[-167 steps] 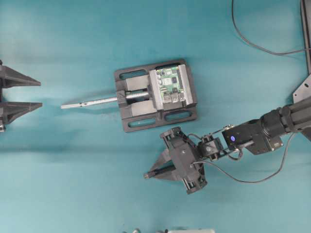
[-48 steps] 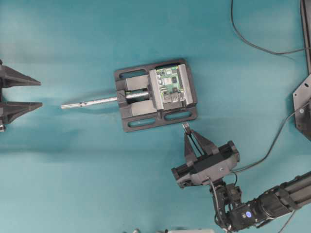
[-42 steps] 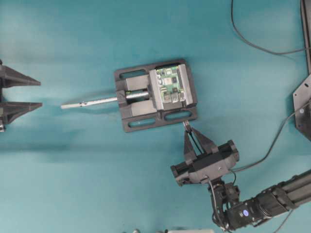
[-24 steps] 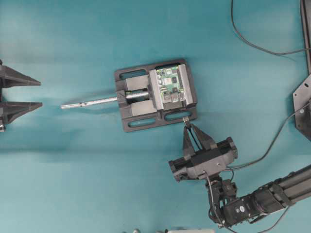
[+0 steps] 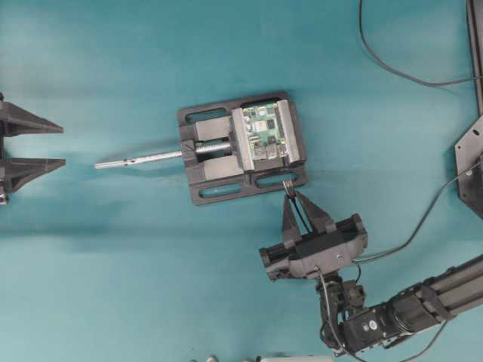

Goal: Insert the USB into the fixed PCB.
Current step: 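Align the held USB plug with the right-side USB port, then push the USB plug forward into the USB port with the right gripper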

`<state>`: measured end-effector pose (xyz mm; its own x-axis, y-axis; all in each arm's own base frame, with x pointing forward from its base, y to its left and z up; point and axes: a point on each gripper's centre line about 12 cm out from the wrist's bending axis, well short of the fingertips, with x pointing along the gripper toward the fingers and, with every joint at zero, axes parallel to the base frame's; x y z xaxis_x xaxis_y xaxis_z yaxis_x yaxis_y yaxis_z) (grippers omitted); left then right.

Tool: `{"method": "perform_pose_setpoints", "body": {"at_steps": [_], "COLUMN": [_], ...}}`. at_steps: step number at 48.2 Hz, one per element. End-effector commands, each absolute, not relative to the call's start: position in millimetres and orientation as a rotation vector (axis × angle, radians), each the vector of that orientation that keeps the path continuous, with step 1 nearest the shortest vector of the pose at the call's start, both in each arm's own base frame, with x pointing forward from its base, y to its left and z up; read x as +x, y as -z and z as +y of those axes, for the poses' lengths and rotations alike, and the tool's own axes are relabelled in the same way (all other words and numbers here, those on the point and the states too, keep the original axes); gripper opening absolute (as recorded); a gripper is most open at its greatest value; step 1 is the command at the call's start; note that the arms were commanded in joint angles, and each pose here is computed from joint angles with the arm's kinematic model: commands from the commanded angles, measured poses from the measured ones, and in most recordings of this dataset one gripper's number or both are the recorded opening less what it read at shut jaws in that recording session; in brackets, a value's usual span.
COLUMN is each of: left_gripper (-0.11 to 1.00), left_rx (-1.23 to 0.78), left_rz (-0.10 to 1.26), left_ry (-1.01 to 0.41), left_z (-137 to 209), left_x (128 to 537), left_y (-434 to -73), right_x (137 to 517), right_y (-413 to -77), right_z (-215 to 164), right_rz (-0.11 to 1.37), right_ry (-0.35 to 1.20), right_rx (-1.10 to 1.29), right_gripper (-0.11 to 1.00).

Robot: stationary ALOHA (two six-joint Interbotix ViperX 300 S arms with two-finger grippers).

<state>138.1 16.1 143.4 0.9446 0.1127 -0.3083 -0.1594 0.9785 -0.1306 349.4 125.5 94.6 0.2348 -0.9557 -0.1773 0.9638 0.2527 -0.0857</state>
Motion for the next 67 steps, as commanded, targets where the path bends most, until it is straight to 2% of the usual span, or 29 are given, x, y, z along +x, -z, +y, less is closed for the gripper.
{"method": "perform_pose_setpoints", "body": {"at_steps": [1, 67], "left_gripper": [0.83, 0.83], "left_rx": [-0.159, -0.161], "left_rz": [0.290, 0.289], "left_ry": [-0.142, -0.142], "left_z": [16.8, 16.8], "left_x": [140.5, 140.5], "left_y": [-148.1, -148.3], "right_x": [354.8, 360.2], "right_y": [-105.1, -122.4], "right_z": [124.8, 98.6], "right_rz": [0.188, 0.156], "right_ry": [1.332, 1.394], "right_rx": [0.079, 0.114], "right_gripper": [0.21, 0.21]}}
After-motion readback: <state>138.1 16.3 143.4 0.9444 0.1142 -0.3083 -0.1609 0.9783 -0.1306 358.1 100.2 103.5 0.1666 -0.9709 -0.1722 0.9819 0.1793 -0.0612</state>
